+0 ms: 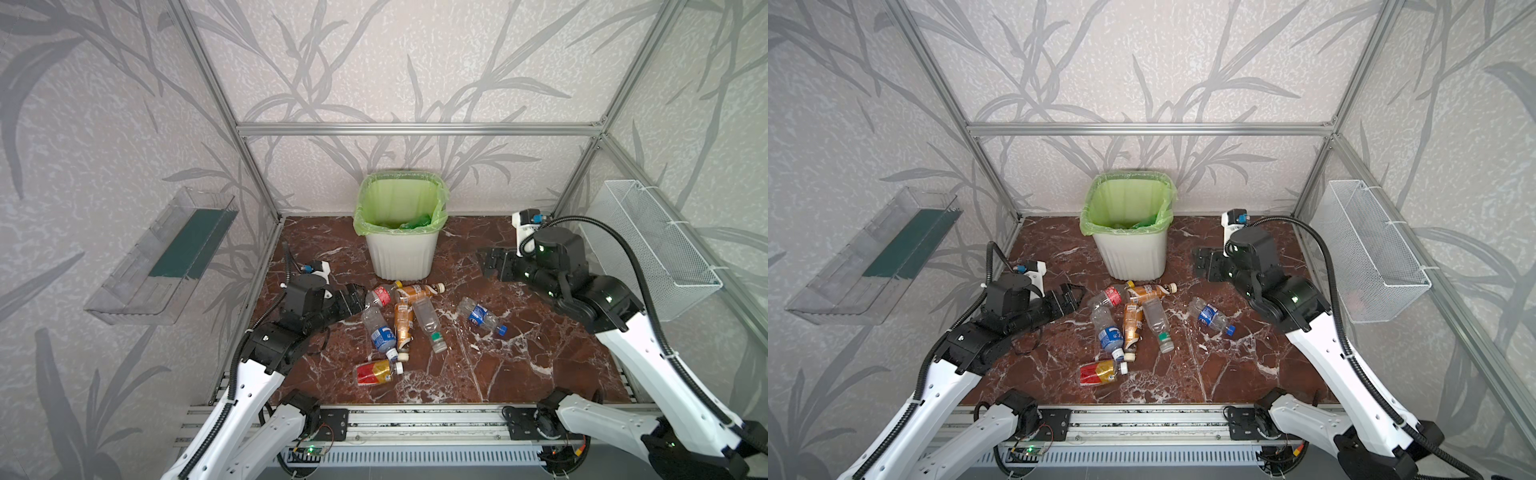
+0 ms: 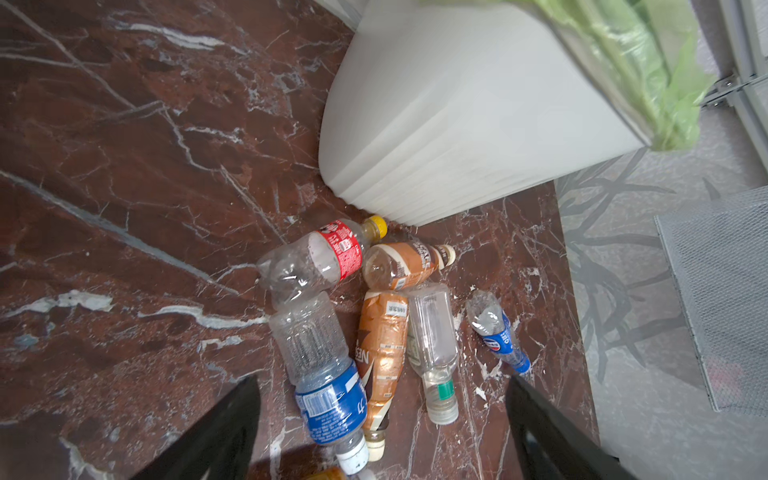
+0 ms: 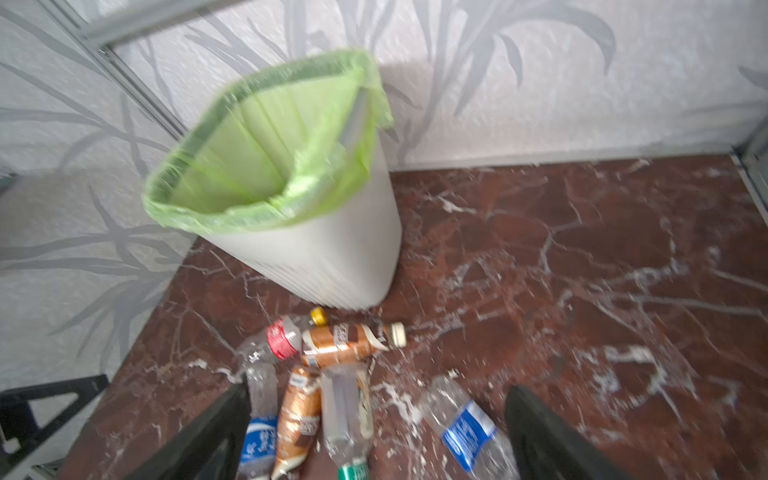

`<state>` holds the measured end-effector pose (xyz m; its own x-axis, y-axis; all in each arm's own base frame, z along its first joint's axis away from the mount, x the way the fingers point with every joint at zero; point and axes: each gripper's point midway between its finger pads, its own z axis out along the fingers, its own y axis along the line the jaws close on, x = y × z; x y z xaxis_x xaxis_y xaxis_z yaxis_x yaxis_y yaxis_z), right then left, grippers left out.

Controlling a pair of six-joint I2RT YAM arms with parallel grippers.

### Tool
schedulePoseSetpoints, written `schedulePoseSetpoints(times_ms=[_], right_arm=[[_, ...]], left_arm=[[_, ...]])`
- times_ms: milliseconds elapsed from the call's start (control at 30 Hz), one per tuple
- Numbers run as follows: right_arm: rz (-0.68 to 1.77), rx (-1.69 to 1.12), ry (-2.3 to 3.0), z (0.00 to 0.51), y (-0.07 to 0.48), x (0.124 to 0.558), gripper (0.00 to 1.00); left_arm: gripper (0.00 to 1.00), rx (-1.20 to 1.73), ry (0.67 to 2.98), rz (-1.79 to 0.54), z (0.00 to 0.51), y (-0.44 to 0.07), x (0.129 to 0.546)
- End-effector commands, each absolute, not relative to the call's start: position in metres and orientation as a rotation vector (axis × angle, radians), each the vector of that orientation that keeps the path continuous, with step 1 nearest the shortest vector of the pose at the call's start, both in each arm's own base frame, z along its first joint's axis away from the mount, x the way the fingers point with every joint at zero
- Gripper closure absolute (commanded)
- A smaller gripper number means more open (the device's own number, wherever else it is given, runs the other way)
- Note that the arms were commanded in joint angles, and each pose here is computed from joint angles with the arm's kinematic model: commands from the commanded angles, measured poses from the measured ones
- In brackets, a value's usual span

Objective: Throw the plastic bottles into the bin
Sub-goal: 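Lower the right gripper back toward the pile while the left reaches in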

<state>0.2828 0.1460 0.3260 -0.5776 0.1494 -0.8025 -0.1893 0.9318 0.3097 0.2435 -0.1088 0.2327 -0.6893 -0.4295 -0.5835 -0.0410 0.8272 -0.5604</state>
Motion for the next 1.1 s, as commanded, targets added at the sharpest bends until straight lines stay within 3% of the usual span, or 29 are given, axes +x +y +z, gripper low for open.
schedulePoseSetpoints(times_ms=[0, 133, 333, 733, 1067], right_arm=[[0.433, 0.063, 2.326, 0.240, 0.140, 0.273, 0.07], [0.458, 0.134, 2.432, 0.181, 0.133, 0.252, 0.09], [0.511, 0.139, 2.530, 0.136, 0.139, 0.239, 0.12], [0.593, 0.146, 2.593, 0.107, 0.148, 0.226, 0.14], [0.592, 0.140, 2.559, 0.112, 0.143, 0.222, 0.14]], left_arm=[[0.08, -0.358, 2.305, -0.668, 0.216, -0.107, 0.236], [0.08, -0.378, 2.328, -0.681, 0.202, -0.108, 0.233], [0.08, -0.387, 2.359, -0.686, 0.192, -0.110, 0.230], [0.09, -0.392, 2.430, -0.764, 0.169, -0.116, 0.208], [0.15, -0.322, 2.571, -0.806, 0.144, -0.127, 0.185]])
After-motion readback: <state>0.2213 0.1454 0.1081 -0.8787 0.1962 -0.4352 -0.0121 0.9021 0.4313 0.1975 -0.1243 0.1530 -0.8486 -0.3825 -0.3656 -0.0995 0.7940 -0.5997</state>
